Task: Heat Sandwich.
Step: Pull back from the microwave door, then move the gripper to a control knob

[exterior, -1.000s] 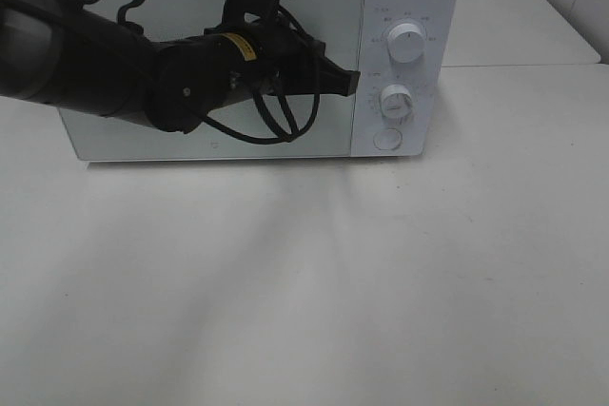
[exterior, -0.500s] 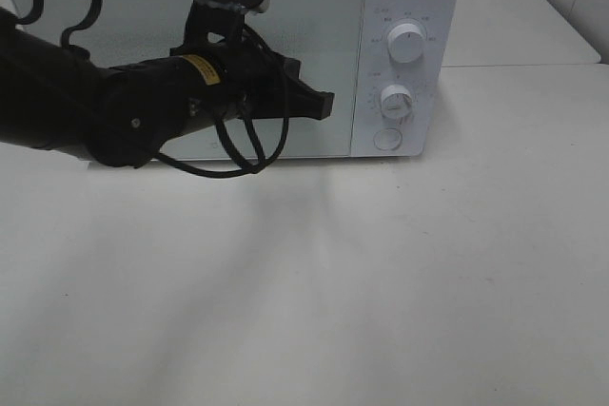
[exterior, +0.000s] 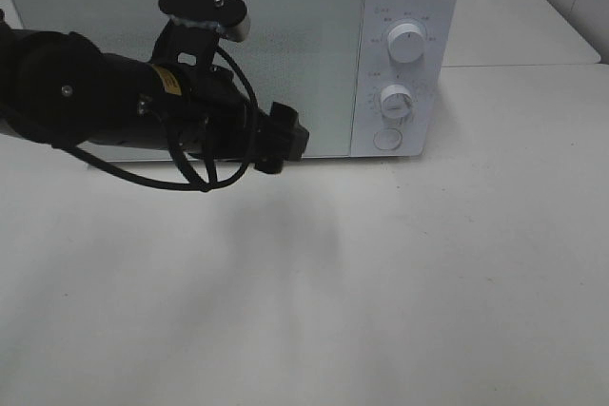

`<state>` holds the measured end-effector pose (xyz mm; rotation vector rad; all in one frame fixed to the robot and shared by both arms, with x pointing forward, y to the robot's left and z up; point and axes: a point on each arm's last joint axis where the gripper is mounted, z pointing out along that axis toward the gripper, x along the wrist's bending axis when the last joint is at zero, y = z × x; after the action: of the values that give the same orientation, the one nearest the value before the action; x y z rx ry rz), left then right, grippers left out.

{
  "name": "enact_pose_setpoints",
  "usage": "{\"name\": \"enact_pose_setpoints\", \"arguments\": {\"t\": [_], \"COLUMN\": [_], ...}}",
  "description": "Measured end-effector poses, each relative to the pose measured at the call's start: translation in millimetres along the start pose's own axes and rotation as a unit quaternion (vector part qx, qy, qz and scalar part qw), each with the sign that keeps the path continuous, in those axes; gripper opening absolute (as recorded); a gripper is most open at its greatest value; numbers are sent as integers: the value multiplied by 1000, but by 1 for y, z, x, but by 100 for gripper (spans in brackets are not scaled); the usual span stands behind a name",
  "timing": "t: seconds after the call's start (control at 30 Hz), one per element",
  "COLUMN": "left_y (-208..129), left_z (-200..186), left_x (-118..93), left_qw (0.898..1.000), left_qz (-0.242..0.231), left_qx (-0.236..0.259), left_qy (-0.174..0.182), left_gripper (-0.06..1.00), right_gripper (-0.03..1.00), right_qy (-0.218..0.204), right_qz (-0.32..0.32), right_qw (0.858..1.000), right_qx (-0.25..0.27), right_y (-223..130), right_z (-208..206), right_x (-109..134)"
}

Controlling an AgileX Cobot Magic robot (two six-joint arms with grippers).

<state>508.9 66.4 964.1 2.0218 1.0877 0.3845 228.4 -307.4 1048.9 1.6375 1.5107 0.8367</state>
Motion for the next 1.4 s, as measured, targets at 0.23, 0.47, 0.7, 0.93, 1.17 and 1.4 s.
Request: {"name": "enact_pose_setpoints", "arguments": {"t": [0.23, 0.47, 0.7, 0.93, 1.17, 1.4], "left_y": [-5, -13, -22, -29, -23, -18], "left_z": [-15, -32, -51, -66, -90, -128], "left_x": [-4, -7, -10, -4, 23, 77], "left_qw": [998, 990, 974, 959, 955, 947], "left_qz": [-2, -1, -4, -3, -32, -101], "left_qx": [64, 137, 221, 283, 292, 286], "left_qy": [-15, -31, -44, -7, 48, 103], "left_gripper": [99, 99, 99, 99, 99, 99], "right_gripper": [76, 76, 76, 76, 76, 76], "right_qy": [0, 0, 0, 0, 0, 0], "right_qz": [0, 0, 0, 0, 0, 0], "right_qw": [1000, 1000, 1000, 1000, 1000, 1000], "right_qx": [0, 0, 0, 0, 0, 0], "right_y": [0, 0, 0, 0, 0, 0], "right_z": [0, 0, 0, 0, 0, 0], "right_x": [0, 0, 0, 0, 0, 0]}}
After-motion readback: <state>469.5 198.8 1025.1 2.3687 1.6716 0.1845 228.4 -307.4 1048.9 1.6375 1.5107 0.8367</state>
